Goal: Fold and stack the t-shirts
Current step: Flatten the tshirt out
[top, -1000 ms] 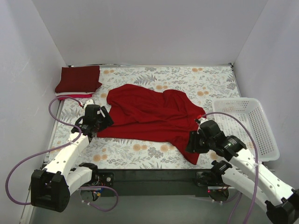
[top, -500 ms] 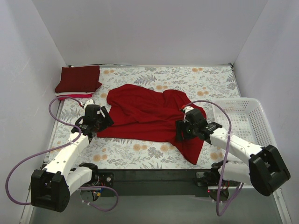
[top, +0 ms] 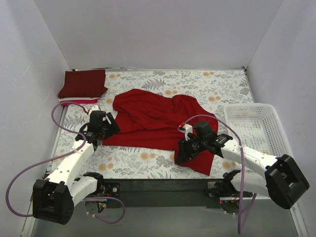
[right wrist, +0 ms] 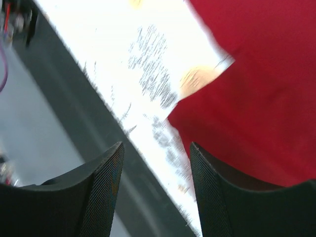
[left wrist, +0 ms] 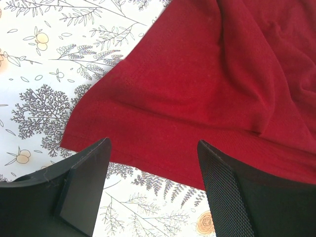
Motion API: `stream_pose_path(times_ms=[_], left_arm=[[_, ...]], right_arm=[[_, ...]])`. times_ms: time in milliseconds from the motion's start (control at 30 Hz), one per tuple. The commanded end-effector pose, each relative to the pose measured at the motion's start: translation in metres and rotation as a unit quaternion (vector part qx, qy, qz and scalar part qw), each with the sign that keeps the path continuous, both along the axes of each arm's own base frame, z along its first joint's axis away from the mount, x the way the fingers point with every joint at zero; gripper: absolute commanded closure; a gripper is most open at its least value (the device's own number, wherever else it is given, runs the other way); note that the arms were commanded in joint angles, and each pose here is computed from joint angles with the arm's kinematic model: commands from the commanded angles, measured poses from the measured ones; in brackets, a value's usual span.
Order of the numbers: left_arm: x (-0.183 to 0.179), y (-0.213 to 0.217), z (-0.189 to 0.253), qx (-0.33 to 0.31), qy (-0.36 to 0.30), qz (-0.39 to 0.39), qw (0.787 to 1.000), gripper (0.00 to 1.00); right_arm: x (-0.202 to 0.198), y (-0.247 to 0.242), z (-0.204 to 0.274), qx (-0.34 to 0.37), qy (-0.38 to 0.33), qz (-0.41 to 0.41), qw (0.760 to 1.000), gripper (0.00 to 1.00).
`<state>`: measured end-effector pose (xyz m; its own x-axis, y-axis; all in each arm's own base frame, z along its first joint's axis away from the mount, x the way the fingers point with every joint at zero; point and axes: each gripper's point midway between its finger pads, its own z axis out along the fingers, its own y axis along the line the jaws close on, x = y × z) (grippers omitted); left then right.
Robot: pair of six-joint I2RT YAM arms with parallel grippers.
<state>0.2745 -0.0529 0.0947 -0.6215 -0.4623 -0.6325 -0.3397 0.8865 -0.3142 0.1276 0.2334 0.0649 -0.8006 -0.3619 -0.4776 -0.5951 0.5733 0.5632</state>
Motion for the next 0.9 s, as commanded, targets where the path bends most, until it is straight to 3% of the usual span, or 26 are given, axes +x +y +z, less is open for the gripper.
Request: stream_pose_path(times_ms=[0, 167, 300, 367, 467, 600, 867], left_arm=[[0.002, -0.004, 0.007, -0.004, -0.009, -0.008, 1.000, 0.31], [0.000, -0.004, 0.004, -0.008, -0.004, -0.007, 1.000, 0.31], [0.004, -0.008, 0.004, -0.014, -0.001, -0.009, 1.000, 0.31], [0.008, -0.013, 0.004, -0.023, 0.005, -0.016, 1.000, 0.31], [0.020, -0.018, 0.005, -0.028, 0.013, -0.018, 0.999, 0.31], [0.041, -0.023, 0.002, -0.026, 0.030, -0.018, 0.999, 0.37], [0.089, -0.031, -0.036, -0.009, 0.098, -0.007, 0.995, 0.53]], right_arm=[[-0.039, -0.002, -0.001, 0.013, 0.068, 0.058, 0.996, 0.38], [-0.048, -0.002, 0.000, -0.002, 0.104, 0.082, 0.991, 0.41], [0.003, -0.003, 0.019, -0.039, -0.005, 0.013, 0.999, 0.41], [0.047, -0.013, 0.033, -0.082, -0.083, -0.067, 0.991, 0.40], [0.094, -0.033, 0.042, -0.127, -0.142, -0.151, 0.970, 0.39], [0.143, -0.049, 0.039, -0.158, -0.154, -0.213, 0.952, 0.40], [0.190, -0.049, 0.010, -0.180, -0.141, -0.238, 0.944, 0.41]])
